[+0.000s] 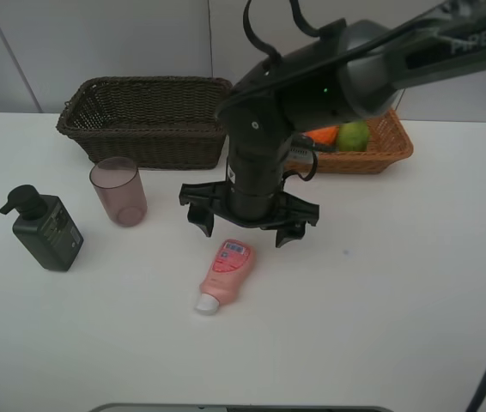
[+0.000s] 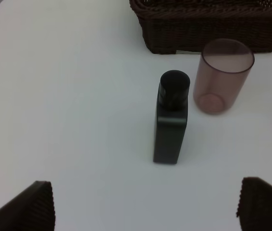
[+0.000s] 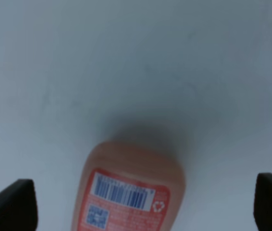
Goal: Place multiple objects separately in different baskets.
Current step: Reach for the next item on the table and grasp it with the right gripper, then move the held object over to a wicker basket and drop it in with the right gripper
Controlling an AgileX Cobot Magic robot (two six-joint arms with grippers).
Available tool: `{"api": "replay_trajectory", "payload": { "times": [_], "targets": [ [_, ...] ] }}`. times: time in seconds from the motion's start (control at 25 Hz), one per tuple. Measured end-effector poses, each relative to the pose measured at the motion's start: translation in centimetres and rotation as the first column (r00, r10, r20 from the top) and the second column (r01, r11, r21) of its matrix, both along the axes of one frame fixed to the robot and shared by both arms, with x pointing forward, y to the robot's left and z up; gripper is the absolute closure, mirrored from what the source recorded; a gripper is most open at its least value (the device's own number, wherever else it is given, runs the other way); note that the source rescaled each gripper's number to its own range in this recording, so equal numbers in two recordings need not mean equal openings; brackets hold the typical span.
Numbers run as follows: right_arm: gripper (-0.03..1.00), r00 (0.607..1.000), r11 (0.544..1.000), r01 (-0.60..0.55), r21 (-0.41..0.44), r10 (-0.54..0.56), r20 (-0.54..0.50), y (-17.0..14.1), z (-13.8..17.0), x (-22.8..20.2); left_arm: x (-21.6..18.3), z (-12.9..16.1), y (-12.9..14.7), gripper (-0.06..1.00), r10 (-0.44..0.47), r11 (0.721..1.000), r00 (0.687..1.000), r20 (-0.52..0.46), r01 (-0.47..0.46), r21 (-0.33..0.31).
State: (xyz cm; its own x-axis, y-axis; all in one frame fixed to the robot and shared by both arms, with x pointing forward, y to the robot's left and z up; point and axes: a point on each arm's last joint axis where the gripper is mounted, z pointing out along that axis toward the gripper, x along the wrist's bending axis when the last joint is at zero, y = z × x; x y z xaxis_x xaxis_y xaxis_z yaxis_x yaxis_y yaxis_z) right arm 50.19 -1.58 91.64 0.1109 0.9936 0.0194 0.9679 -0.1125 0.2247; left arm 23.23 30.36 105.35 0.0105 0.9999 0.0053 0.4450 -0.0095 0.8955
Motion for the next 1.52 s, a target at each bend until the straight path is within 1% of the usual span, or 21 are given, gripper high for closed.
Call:
{"api": "replay_trajectory", "payload": {
  "times": [0.2,0.4,0.68,0.92,1.0,1.04,1.08,1.16,1.2,1.24,1.52],
  "targets": [
    [-0.03,1.0,1.0,0.004,-0.013,-0.005,-0.019,0.2,-1.3,0.0,0.0,0.0,0.0,-0.04,0.0,1.0,1.0,0.0,0.0,0.0],
    [-0.03,0.999,1.0,0.021,0.022,-0.02,-0.048,0.9,-2.7,-0.3,0.0,0.0,0.0,-0.04,0.0,1.0,1.0,0.0,0.0,0.0],
    [-0.03,0.997,1.0,0.016,-0.017,-0.017,-0.081,1.0,-4.4,-0.7,0.0,0.0,0.0,-0.04,0.0,1.0,1.0,0.0,0.0,0.0],
    [-0.03,0.996,1.0,0.016,-0.024,-0.018,-0.085,1.0,-4.6,-0.7,0.0,0.0,0.0,-0.04,0.0,1.0,1.0,0.0,0.0,0.0],
    [0.0,0.996,1.0,0.016,-0.024,-0.018,-0.085,1.0,-4.6,-0.7,0.0,0.0,0.0,-0.04,0.0,1.0,1.0,0.0,0.0,0.0],
    [0.07,0.996,1.0,0.016,-0.025,-0.018,-0.086,1.0,-4.6,-0.7,0.0,0.0,0.0,-0.04,0.0,1.0,1.0,0.0,0.0,0.0],
    [0.19,0.996,1.0,0.016,-0.025,-0.018,-0.086,1.0,-4.6,-0.7,0.0,0.0,0.0,-0.04,0.0,1.0,1.0,0.0,0.0,0.0],
    [0.59,0.996,1.0,0.016,-0.023,-0.018,-0.084,1.0,-4.6,-0.7,0.0,0.0,0.0,-0.04,0.0,1.0,1.0,0.0,0.0,0.0],
    [0.87,0.996,1.0,0.016,-0.022,-0.017,-0.084,1.0,-4.6,-0.7,0.0,0.0,0.0,-0.04,0.0,1.0,1.0,0.0,0.0,0.0],
    [0.95,0.996,1.0,0.015,-0.022,-0.017,-0.083,1.0,-4.6,-0.7,0.0,0.0,0.0,-0.04,0.0,1.0,1.0,0.0,0.0,0.0],
    [0.95,0.996,1.0,0.014,-0.024,-0.016,-0.083,1.0,-4.6,-0.7,0.0,0.0,0.0,-0.04,0.0,1.0,1.0,0.0,0.0,0.0]
  ]
}}
